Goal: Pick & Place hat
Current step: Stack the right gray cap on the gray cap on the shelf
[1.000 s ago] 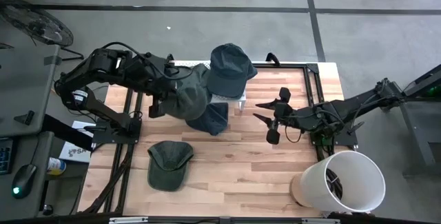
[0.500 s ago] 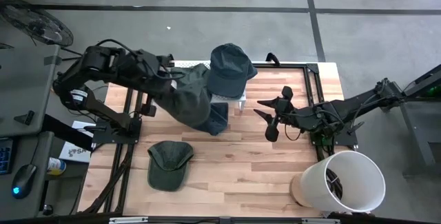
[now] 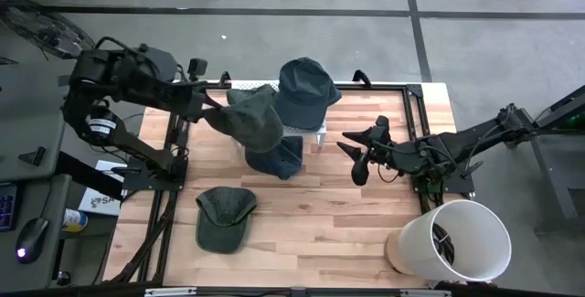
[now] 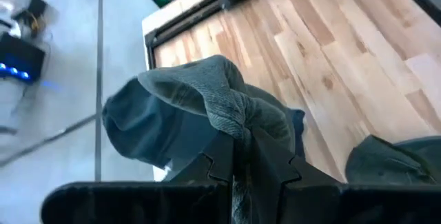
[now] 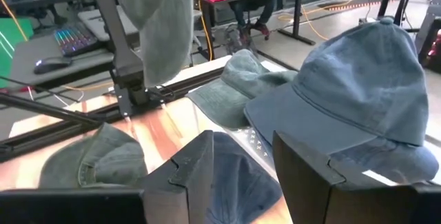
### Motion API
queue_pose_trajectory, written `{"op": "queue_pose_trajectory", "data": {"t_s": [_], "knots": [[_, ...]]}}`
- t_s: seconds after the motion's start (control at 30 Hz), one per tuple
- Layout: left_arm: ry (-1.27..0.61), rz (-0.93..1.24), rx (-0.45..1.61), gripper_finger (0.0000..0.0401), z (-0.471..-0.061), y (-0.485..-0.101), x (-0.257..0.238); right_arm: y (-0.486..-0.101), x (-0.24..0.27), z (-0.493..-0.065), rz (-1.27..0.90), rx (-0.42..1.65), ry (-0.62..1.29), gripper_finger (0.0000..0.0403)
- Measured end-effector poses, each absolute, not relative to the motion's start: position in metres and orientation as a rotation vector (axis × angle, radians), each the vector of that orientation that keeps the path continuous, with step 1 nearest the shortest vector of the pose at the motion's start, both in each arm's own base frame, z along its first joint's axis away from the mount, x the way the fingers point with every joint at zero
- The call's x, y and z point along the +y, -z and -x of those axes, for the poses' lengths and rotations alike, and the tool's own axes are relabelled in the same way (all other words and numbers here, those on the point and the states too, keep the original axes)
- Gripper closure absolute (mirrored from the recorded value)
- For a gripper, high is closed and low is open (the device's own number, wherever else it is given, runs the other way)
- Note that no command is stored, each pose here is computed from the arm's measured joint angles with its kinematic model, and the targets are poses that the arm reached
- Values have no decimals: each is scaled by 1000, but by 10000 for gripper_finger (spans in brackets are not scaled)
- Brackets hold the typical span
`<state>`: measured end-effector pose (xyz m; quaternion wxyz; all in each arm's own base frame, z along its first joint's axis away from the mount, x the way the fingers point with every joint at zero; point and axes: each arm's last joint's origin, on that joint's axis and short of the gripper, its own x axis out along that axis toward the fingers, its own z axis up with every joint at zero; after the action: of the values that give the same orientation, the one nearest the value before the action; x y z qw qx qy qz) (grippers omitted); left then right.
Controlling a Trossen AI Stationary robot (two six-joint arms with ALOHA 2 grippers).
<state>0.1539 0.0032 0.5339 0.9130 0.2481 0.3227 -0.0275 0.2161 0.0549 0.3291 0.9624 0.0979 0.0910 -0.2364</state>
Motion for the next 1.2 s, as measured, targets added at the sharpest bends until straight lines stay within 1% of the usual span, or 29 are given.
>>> {"op": "queue_pose_trajectory", "data": {"t_s": [0.23,0.67,1.0,1.2], "knots": [[133,-510,616,379,-144,-541,1,-329,55,-216,-206,182,480,261],[234,-510,588,379,-145,-541,-2,-329,46,-218,-199,180,525,261],[205,-527,596,379,-145,-541,-1,-329,42,-219,-202,181,536,261],[146,-539,609,379,-145,-541,2,-329,42,-219,-187,185,535,261]]}}
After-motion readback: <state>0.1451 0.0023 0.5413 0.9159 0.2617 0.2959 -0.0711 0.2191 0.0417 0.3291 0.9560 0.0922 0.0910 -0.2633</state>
